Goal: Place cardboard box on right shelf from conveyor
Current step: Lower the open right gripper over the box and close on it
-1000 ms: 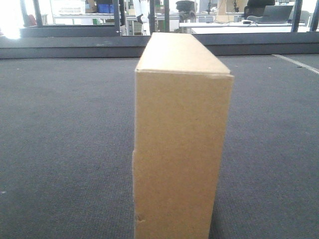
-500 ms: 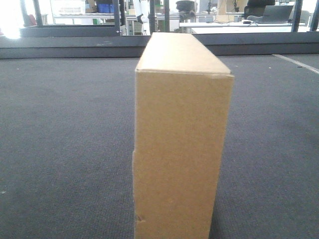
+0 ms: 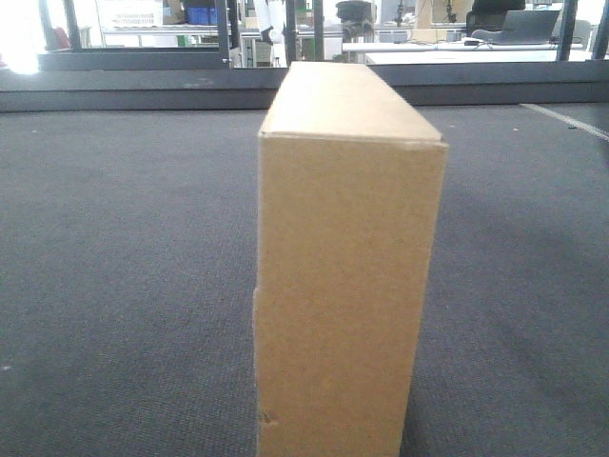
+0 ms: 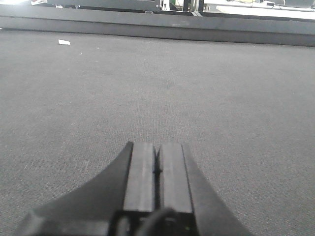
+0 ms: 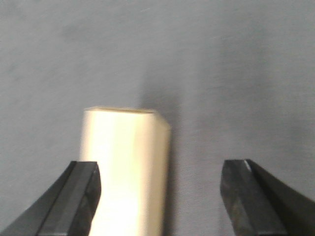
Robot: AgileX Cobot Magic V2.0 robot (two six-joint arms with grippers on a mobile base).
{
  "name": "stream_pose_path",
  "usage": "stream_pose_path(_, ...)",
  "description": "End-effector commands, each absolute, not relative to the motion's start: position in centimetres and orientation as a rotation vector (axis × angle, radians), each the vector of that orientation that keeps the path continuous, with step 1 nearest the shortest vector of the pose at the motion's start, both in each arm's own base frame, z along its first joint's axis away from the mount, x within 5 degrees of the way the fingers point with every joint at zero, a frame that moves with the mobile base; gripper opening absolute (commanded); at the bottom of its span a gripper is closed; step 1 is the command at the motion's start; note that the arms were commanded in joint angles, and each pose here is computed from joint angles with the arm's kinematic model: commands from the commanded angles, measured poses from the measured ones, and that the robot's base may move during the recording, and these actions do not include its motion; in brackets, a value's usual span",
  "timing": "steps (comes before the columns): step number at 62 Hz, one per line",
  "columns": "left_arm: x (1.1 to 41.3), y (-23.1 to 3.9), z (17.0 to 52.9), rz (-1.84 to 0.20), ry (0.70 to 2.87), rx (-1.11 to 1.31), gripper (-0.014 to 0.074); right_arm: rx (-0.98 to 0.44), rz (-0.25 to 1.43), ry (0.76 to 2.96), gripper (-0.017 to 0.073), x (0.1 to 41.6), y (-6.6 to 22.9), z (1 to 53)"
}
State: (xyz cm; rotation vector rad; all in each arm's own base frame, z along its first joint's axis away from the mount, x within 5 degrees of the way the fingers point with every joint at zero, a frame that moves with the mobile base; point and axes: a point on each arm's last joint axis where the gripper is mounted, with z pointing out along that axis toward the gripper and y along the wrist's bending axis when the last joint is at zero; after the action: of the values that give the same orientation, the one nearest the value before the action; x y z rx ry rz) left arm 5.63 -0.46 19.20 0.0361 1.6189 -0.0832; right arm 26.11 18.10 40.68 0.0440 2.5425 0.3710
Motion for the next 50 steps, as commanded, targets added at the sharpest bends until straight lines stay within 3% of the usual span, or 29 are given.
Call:
stream_pose_path(1, 5.6, -0.4, 19.8, -0.089, 1.535, 0.029, -0.0115, 0.033, 0.41, 2.47, 0.06, 25.5, 19.1, 43.1)
stream_pose_path(20, 5.6, -0.4, 19.8, -0.089, 1.535, 0.029, -0.0116, 0.003, 0.37, 2.524, 0.06, 25.3, 22.3, 41.9)
stream_pose_path(50, 5.6, -0.4, 19.8, -0.089, 1.535, 0.029, -0.0116, 0.083, 0.315, 2.69, 0.06, 25.7, 23.3, 37.7)
